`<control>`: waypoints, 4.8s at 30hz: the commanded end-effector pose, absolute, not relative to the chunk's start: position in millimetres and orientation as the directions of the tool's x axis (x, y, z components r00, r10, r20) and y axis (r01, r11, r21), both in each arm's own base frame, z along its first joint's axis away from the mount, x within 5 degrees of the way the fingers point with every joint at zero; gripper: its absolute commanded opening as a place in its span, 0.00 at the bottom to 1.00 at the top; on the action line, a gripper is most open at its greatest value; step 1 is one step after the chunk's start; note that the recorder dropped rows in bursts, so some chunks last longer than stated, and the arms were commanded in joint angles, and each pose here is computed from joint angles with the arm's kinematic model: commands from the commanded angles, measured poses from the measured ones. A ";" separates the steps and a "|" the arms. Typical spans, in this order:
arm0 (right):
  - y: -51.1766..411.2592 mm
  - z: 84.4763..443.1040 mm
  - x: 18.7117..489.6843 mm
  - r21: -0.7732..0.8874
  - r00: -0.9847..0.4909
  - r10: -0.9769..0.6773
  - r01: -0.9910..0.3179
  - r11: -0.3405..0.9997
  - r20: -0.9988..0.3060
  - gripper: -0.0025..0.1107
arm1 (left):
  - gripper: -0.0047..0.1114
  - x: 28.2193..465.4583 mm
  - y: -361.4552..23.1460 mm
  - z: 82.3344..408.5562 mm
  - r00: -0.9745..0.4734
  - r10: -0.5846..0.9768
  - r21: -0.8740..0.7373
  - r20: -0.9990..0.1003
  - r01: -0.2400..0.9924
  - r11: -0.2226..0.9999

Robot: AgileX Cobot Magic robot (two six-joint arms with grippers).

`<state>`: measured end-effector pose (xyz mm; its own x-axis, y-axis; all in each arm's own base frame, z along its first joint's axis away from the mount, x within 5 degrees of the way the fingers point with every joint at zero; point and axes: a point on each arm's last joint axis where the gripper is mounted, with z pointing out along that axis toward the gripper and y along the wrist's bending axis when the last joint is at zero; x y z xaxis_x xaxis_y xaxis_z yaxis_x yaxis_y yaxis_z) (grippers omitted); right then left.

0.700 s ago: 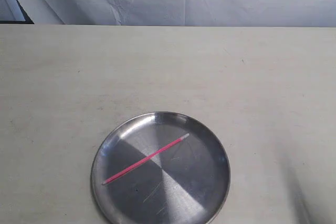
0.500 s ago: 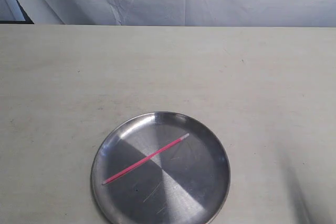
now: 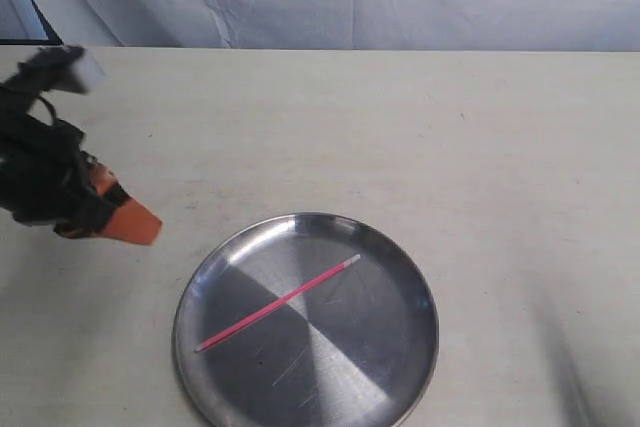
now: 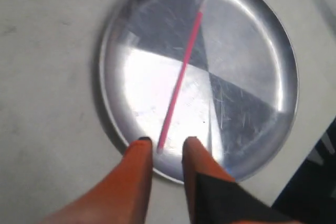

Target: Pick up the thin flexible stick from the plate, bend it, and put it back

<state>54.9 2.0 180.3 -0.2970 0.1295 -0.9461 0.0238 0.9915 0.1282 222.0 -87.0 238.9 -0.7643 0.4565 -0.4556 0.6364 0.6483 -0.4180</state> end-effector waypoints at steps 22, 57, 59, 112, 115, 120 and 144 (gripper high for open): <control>1.6 180.2 54.8 0.122 -0.284 0.125 0.027 0.992 -0.951 0.02 | 0.47 207.0 -196.2 134.6 -0.462 0.846 -0.185 -0.264 0.886 0.426; 1.6 180.2 54.8 0.125 -0.284 0.127 0.028 0.992 -0.950 0.02 | 0.53 225.1 -204.1 119.7 -0.518 0.847 -0.193 -0.117 0.849 0.493; 1.6 180.2 54.8 0.125 -0.284 0.127 0.028 0.992 -0.950 0.02 | 0.53 225.8 -204.0 119.5 -0.515 0.849 -0.186 -0.120 0.852 0.490; -2.6 182.7 55.5 -0.013 -0.258 -0.004 0.034 0.999 -0.966 0.02 | 0.04 200.2 -217.3 243.6 -0.420 0.698 -0.268 -0.580 0.908 0.323; -1.6 182.8 55.5 0.024 -0.256 0.031 0.032 0.999 -0.966 0.02 | 0.04 200.8 -217.6 243.8 -0.421 0.693 -0.266 -0.585 0.907 0.326; -1.8 182.9 55.6 0.015 -0.255 0.023 0.032 0.999 -0.967 0.02 | 0.04 200.8 -217.6 243.8 -0.421 0.693 -0.266 -0.585 0.907 0.326; -11.6 227.5 54.6 -0.777 -0.076 -0.774 0.120 0.618 -0.628 0.02 | 0.04 199.8 -217.9 244.1 -0.415 0.696 -0.272 -0.586 0.910 0.314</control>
